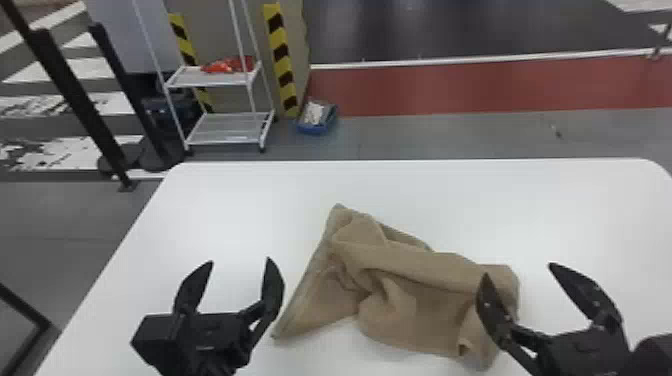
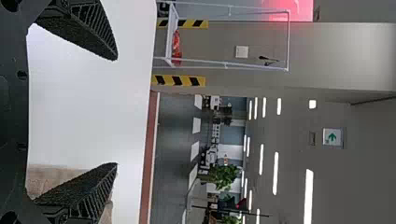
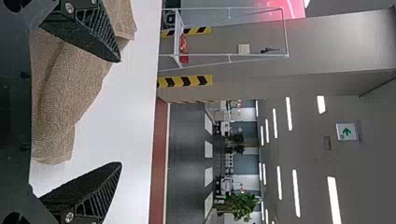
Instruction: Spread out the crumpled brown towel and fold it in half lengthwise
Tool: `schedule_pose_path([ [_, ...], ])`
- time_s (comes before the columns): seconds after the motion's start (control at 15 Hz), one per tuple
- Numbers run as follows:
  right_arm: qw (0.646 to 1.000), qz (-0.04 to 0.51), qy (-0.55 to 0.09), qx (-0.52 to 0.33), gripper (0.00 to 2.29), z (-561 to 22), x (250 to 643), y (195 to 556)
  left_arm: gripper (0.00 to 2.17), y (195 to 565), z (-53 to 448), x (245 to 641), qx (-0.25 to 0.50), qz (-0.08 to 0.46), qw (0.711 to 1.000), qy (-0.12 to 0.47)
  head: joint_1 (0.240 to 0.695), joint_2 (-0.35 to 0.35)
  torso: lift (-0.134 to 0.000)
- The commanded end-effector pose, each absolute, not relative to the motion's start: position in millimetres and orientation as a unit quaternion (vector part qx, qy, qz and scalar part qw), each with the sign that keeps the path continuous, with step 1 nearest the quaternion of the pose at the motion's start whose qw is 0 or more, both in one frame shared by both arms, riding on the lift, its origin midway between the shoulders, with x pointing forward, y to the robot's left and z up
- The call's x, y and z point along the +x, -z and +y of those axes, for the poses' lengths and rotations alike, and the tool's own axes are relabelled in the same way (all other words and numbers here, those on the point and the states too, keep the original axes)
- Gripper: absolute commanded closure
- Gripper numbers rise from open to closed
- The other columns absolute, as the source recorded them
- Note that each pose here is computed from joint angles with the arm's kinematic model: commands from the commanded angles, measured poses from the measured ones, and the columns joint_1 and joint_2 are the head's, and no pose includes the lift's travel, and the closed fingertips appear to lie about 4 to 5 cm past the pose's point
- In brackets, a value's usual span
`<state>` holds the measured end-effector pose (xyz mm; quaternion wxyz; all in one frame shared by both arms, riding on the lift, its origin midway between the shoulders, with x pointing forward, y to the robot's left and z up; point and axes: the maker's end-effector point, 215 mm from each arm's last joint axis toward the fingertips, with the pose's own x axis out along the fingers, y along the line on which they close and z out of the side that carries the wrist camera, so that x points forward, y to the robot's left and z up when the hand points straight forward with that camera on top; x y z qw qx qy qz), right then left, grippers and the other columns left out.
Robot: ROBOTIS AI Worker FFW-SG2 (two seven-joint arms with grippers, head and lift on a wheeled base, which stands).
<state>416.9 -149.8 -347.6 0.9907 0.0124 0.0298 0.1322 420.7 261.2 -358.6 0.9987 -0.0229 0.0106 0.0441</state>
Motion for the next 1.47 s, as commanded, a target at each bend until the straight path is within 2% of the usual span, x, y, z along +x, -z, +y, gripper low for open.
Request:
schedule_pose_path([
  [0.0,0.991,0.030,-0.131,0.015,0.09,-149.4,417.2,347.4,0.07,358.7,260.4,420.8,-0.023,0.011,0.999,-0.043,0.695,0.150,-0.125],
  [0.47,0.991,0.032,-0.132,0.013,0.09,-149.1,416.5,349.0,0.07,360.4,258.7,420.3,-0.023,0.013,0.999,-0.042,0.695,0.147,-0.125],
  [0.73,0.986,0.048,-0.159,0.008,0.06,-138.5,411.7,354.9,0.07,361.0,256.8,419.9,-0.023,0.014,0.999,-0.040,0.695,0.153,-0.125],
  [0.87,0.982,0.073,-0.173,-0.006,0.07,-132.7,407.9,363.6,0.07,362.0,255.2,419.9,-0.024,0.015,0.999,-0.038,0.695,0.159,-0.125],
  [1.13,0.970,0.091,-0.217,-0.067,0.09,-116.5,400.0,355.5,0.07,362.9,252.7,419.8,-0.025,0.016,0.999,-0.036,0.695,0.176,-0.125],
  [1.4,0.953,0.153,-0.234,-0.117,0.09,-125.2,389.6,364.9,0.07,364.5,252.9,421.4,-0.025,0.017,0.999,-0.036,0.695,0.189,-0.125],
])
